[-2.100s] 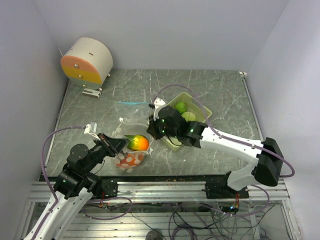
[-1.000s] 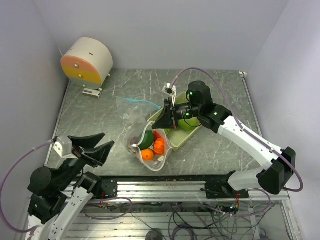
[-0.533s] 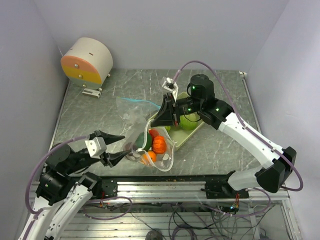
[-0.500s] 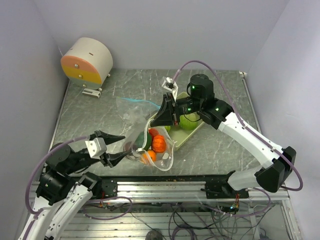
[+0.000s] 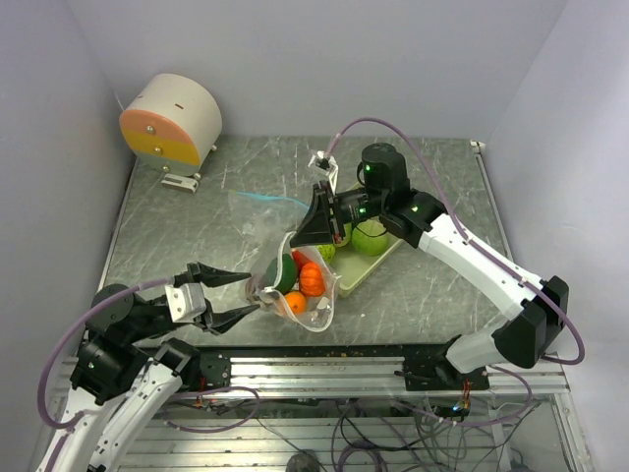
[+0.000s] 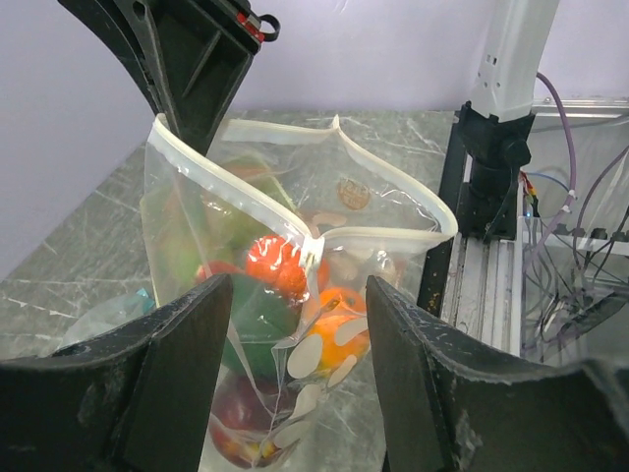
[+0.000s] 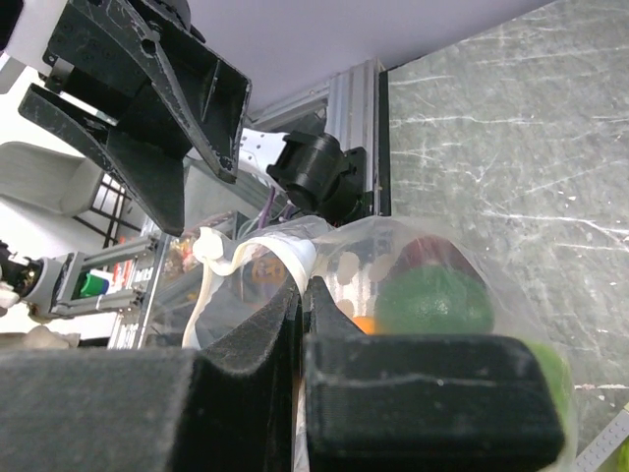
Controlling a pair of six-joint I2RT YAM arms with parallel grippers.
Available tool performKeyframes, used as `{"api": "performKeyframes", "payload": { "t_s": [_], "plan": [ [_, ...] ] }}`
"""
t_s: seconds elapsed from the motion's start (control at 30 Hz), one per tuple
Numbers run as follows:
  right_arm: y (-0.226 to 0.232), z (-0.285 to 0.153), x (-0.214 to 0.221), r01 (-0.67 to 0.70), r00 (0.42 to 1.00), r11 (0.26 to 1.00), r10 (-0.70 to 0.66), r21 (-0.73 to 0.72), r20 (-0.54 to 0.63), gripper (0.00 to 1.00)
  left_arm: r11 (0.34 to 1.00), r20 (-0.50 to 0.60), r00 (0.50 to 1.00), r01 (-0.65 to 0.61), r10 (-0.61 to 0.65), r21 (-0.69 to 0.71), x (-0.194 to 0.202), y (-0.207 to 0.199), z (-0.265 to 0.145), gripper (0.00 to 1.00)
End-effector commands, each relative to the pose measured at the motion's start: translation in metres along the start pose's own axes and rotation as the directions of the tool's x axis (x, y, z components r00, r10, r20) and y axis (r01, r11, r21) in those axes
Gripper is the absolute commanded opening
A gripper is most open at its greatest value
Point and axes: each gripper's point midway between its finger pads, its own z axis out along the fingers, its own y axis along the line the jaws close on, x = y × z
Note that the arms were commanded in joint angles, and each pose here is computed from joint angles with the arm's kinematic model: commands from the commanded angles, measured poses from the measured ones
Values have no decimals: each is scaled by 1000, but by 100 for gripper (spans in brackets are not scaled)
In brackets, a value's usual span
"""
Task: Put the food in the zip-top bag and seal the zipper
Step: Adjust the zipper food storage bag at the center of the board.
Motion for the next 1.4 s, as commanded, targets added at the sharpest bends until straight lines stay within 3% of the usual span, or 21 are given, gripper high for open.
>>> {"api": "performKeyframes", "payload": {
  "t_s": [0.0,0.73,0.83,0.9,0.97,1.13,1.3,1.37],
  "plan": [
    [11,-3,-18,31,999,999,-30,-19,37,0,999,18,999,-44,43,12,-1,2,4,67],
    [13,2,-21,-44,996,997,48,-58,73,0,999,61,997,37,-36,-13,7,20,25,58],
    [12,2,-19,-50,996,997,54,-56,75,0,999,69,997,47,-46,-13,9,22,29,44],
    [12,2,-18,-54,996,997,58,-54,73,0,999,69,996,51,-50,-19,10,24,29,24],
    [8,2,-15,-63,996,997,66,-40,64,0,998,71,996,47,-44,-37,8,27,29,13],
    [-18,2,4,-96,995,993,94,75,30,0,990,67,997,34,-25,-134,-1,39,20,7],
    [-65,-9,33,-111,993,941,118,321,-2,0,973,40,998,61,-53,-224,6,47,9,7],
    [-78,-16,43,-106,992,909,123,403,-15,7,968,38,997,73,-66,-240,11,46,6,7]
  ]
}}
